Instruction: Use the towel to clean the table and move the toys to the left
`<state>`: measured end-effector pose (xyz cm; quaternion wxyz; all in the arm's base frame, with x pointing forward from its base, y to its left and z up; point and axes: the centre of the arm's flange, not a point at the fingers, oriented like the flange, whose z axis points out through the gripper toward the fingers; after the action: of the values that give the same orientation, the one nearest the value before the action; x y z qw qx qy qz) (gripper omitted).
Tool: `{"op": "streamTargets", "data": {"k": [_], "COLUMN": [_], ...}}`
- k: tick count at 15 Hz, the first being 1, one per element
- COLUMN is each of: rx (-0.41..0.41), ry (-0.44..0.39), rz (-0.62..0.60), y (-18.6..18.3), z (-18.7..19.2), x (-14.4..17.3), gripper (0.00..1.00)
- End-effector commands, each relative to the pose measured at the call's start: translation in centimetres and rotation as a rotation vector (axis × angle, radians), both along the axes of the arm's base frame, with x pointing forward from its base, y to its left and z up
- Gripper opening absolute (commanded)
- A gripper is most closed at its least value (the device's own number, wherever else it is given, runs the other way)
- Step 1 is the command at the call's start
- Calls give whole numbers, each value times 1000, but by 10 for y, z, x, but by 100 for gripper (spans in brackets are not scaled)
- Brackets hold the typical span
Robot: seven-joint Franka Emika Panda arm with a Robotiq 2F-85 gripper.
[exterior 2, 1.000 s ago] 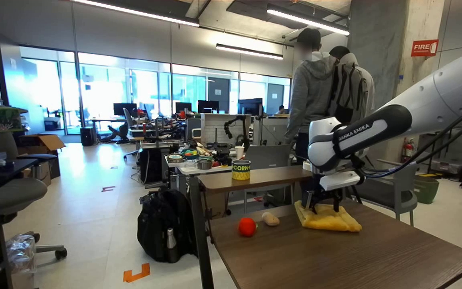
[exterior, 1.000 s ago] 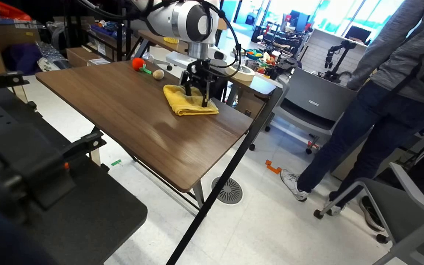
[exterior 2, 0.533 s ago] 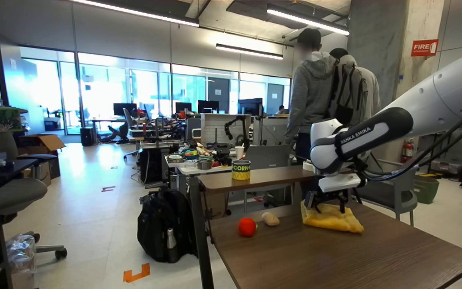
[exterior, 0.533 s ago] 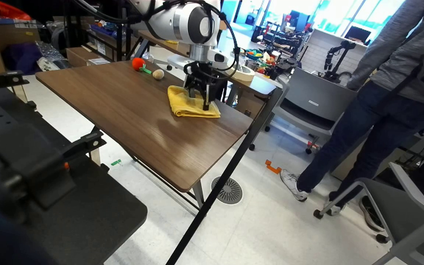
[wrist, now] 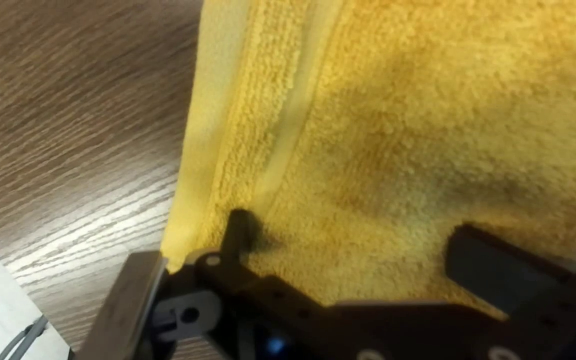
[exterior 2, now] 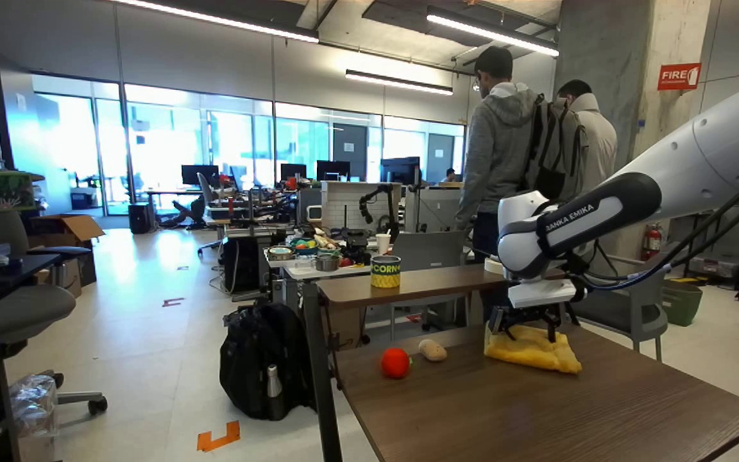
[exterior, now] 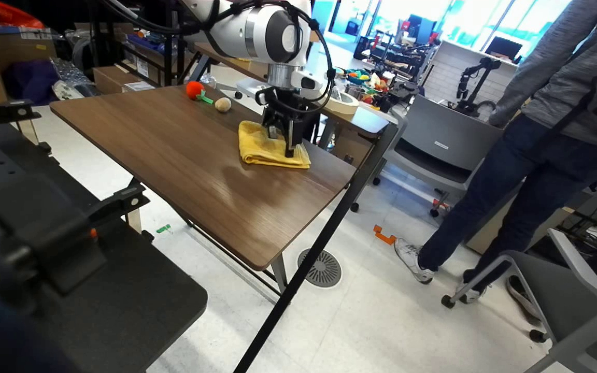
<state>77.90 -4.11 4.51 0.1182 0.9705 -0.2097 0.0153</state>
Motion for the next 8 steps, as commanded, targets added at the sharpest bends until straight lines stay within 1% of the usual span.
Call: {"op": "streamTargets", "data": {"k": [1,2,4,8], "rx": [41,53,57,126], "ry": [75,71,74,69], "rz": [112,162,283,491], "y": [2,0,-16,-60], "z": [2,1,-5,-2], "x": [-3,-4,-8,-5], "gripper": [100,100,100,100]}}
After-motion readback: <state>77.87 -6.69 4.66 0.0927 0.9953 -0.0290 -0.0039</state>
